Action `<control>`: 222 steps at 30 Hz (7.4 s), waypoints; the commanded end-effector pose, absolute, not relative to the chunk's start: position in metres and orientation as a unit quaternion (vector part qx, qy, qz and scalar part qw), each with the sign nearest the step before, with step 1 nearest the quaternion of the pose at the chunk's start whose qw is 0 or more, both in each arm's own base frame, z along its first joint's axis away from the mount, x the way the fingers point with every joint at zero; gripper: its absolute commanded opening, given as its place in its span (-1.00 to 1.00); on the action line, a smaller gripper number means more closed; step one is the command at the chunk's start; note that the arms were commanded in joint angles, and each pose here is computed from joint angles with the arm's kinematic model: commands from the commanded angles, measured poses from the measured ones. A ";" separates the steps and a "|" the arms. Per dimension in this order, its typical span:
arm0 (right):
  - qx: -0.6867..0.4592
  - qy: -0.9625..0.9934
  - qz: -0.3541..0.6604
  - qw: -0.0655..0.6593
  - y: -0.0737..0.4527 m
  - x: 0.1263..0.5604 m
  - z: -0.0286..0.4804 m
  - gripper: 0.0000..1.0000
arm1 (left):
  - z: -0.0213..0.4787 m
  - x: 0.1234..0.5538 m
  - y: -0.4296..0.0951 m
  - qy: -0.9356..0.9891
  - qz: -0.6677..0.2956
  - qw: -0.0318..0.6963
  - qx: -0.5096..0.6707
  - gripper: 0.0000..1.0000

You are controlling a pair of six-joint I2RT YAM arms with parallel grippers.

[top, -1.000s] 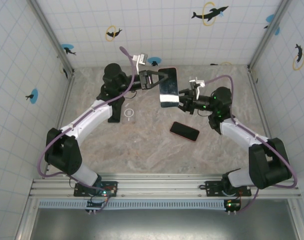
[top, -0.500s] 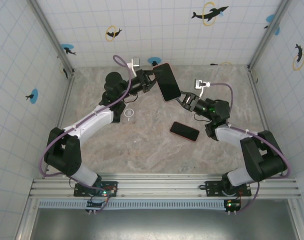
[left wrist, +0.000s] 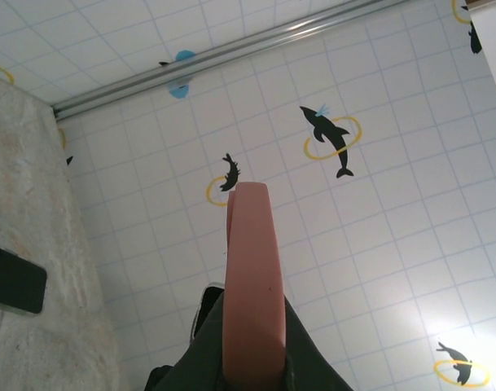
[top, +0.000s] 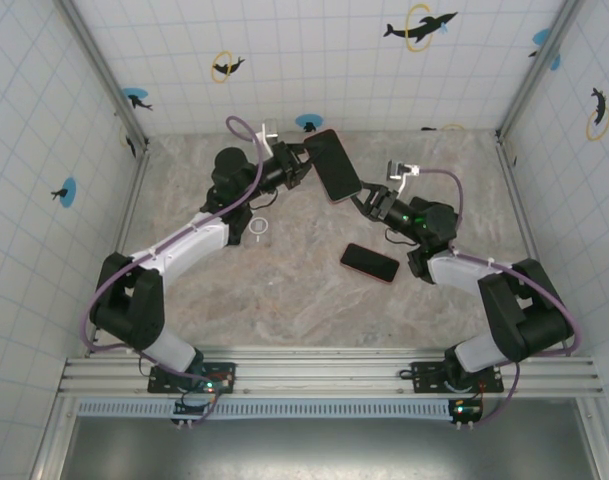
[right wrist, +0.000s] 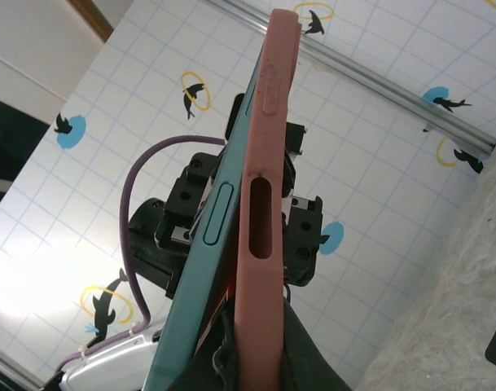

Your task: Take the phone out of the phone case

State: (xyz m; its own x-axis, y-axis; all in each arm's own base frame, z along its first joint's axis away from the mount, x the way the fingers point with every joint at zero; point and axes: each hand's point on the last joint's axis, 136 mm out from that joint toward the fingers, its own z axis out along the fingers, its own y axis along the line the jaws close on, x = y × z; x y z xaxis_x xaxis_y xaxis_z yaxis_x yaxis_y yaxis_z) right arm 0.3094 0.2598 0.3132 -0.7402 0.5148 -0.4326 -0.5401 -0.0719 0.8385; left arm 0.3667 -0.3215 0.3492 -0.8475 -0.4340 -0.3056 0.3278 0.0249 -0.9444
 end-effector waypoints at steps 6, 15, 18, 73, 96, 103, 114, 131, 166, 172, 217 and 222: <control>0.006 0.524 0.759 0.386 0.246 0.301 0.337 -0.96 | 0.318 0.383 -0.319 0.684 -0.677 0.261 -0.075 -0.31; 0.026 0.524 0.754 0.394 0.242 0.309 0.334 -0.98 | 0.304 0.387 -0.318 0.701 -0.661 0.254 -0.086 0.20; 0.034 0.527 0.747 0.404 0.240 0.314 0.330 -0.98 | 0.302 0.385 -0.316 0.705 -0.656 0.255 -0.092 0.36; 0.091 0.523 0.655 0.538 0.222 0.332 0.319 -1.00 | 0.314 0.329 -0.376 0.619 -0.723 0.247 -0.182 -0.07; 0.156 0.592 0.556 0.561 0.204 0.357 0.264 -1.00 | 0.356 0.324 -0.387 0.585 -0.755 0.256 -0.150 -0.99; 0.201 0.619 0.501 0.570 0.181 0.377 0.234 -1.00 | 0.362 0.301 -0.388 0.589 -0.760 0.241 -0.131 -1.00; 0.194 0.638 0.510 0.543 0.184 0.378 0.222 -1.00 | 0.302 0.300 -0.337 0.655 -0.694 0.256 -0.153 -1.00; 0.183 0.706 0.523 0.442 0.235 0.343 0.161 -1.00 | 0.165 0.330 -0.254 0.755 -0.585 0.232 -0.186 -1.00; 0.178 0.724 0.520 0.416 0.252 0.329 0.135 -1.00 | 0.074 0.377 -0.240 0.775 -0.556 0.183 -0.239 -0.83; 0.180 0.725 0.518 0.416 0.251 0.328 0.133 -1.00 | 0.062 0.375 -0.234 0.780 -0.541 0.174 -0.262 -0.63; 0.184 0.789 0.434 0.394 0.271 0.348 0.089 -1.00 | 0.044 0.349 -0.201 0.848 -0.419 0.183 -0.269 0.15; 0.195 0.803 0.403 0.392 0.282 0.354 0.076 -1.00 | 0.063 0.354 -0.209 0.841 -0.438 0.191 -0.254 0.20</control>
